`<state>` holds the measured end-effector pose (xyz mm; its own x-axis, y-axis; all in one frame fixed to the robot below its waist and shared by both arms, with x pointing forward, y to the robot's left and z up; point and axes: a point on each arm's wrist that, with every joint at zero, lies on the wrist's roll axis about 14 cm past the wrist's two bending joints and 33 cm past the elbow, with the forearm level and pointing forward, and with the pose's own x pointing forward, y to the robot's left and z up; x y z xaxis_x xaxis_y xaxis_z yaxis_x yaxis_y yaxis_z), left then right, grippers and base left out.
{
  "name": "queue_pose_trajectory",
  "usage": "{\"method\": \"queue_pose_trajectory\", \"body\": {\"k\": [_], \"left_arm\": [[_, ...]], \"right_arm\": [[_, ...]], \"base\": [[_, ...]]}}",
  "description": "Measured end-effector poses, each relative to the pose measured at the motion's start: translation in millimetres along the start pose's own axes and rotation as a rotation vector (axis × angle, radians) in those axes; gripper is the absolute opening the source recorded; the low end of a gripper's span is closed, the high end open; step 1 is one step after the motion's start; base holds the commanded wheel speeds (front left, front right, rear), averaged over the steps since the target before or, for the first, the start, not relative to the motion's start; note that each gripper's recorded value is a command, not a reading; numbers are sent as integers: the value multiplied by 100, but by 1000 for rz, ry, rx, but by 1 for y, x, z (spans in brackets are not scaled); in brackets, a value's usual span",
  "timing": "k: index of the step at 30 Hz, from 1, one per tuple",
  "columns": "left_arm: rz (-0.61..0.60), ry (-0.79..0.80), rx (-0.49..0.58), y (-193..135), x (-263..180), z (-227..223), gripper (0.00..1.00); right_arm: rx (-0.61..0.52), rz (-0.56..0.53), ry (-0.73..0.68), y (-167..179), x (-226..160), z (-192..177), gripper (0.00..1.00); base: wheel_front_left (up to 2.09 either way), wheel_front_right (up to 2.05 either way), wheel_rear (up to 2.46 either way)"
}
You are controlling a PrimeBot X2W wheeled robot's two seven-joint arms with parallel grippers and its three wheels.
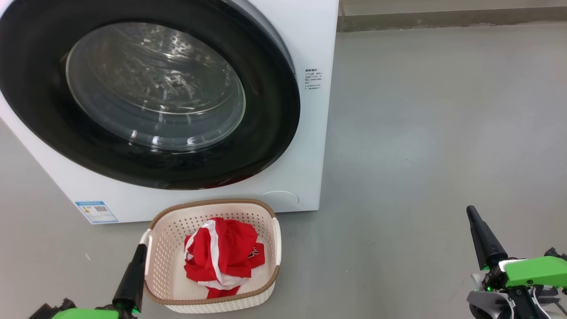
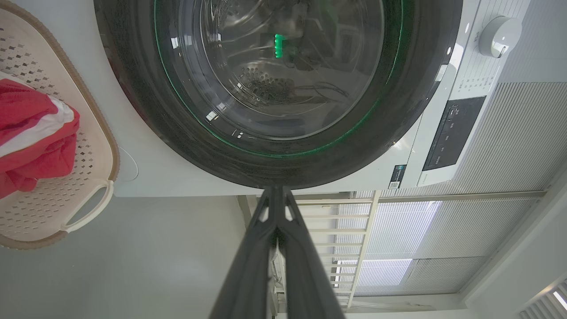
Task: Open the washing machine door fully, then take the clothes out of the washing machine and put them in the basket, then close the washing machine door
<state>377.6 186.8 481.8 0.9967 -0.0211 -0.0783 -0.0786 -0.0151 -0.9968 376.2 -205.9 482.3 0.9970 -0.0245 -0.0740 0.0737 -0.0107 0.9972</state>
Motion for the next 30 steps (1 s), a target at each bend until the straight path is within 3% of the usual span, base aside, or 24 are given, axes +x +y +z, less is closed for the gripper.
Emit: {"method": "queue_pose_trajectory", "body": {"k": [30], "left_arm": [[0, 0, 0, 0, 0, 0, 0]], "right_arm": [[1, 0, -2, 0, 0, 0, 0]], "base": [[0, 0, 0]]}}
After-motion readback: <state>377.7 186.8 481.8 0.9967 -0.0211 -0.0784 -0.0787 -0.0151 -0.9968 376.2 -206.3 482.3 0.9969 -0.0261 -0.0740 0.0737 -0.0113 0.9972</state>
